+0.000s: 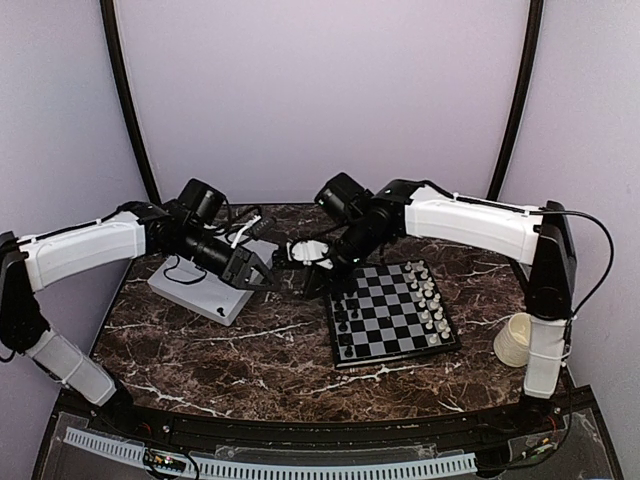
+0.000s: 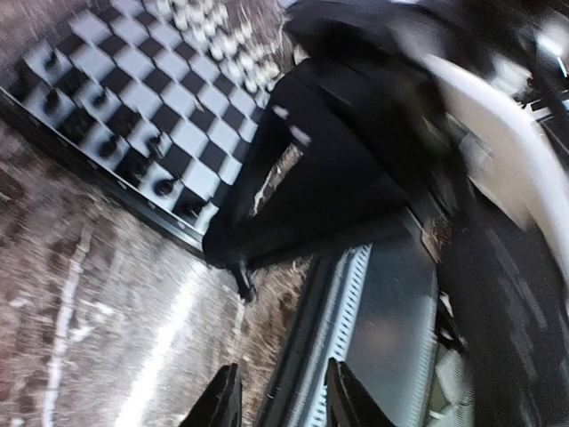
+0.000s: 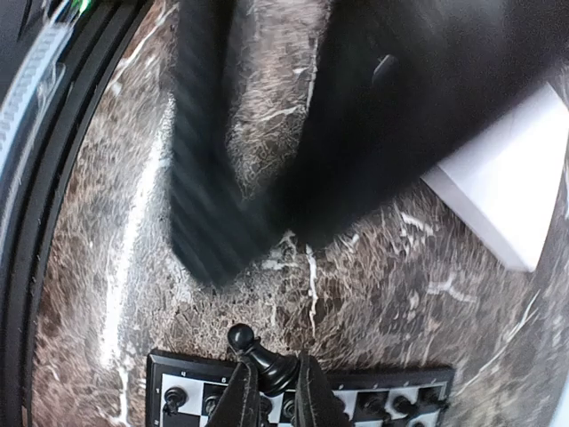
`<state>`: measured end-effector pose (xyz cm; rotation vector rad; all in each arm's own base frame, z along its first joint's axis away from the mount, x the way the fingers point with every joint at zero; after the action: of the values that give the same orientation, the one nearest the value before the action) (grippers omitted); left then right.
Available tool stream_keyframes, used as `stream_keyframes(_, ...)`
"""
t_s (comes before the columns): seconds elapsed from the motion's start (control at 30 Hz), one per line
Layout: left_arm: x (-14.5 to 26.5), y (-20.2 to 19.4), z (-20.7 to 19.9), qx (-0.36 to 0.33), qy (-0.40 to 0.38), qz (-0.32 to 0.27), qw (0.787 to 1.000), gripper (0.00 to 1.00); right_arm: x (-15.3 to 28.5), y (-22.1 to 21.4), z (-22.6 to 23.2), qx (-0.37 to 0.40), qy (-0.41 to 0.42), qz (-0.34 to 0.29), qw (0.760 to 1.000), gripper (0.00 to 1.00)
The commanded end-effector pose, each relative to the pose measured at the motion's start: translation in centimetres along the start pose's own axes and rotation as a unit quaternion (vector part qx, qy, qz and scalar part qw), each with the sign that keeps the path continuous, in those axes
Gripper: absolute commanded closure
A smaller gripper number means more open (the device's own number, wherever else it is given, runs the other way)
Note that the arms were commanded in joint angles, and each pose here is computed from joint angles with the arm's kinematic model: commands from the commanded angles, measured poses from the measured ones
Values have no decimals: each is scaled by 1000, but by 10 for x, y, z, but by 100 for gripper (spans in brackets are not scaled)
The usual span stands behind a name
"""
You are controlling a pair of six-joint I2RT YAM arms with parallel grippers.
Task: Set up the chess pieces on the board
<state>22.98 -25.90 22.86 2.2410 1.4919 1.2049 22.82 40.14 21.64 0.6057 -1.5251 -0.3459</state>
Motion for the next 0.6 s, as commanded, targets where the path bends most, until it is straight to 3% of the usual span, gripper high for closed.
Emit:
stream_keyframes(0.0, 35, 27, -4, -91, 154, -145, 973, 65, 42, 7, -20, -131, 52, -142, 980, 90)
stream_keyframes(0.13, 42, 39, -27, -198, 216, -247, 923, 64, 56, -5, -35, -223, 122, -210, 944, 89)
stream_keyframes(0.23, 40, 46, -42, -261, 232, -275, 896, 63, 63, -8, -38, -258, 178, -242, 918, 89)
stream_keyframes(0.33, 31, 55, -47, -289, 220, -276, 890, 63, 68, -10, -39, -273, 205, -263, 902, 88)
stream_keyframes(0.57, 4, 68, -41, -301, 199, -249, 899, 62, 71, -8, -36, -279, 223, -275, 893, 87)
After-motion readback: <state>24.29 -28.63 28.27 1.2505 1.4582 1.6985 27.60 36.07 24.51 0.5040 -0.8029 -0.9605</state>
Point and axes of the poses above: each gripper's point midway between its finger pads, its own x axis back along the fingers, its own z axis along the line the jaws close on, y = z × x, the point moved 6 cm from there along x, back along the fingers, and after that the axes turned 7 degrees about -x, right-handed, at the moved point
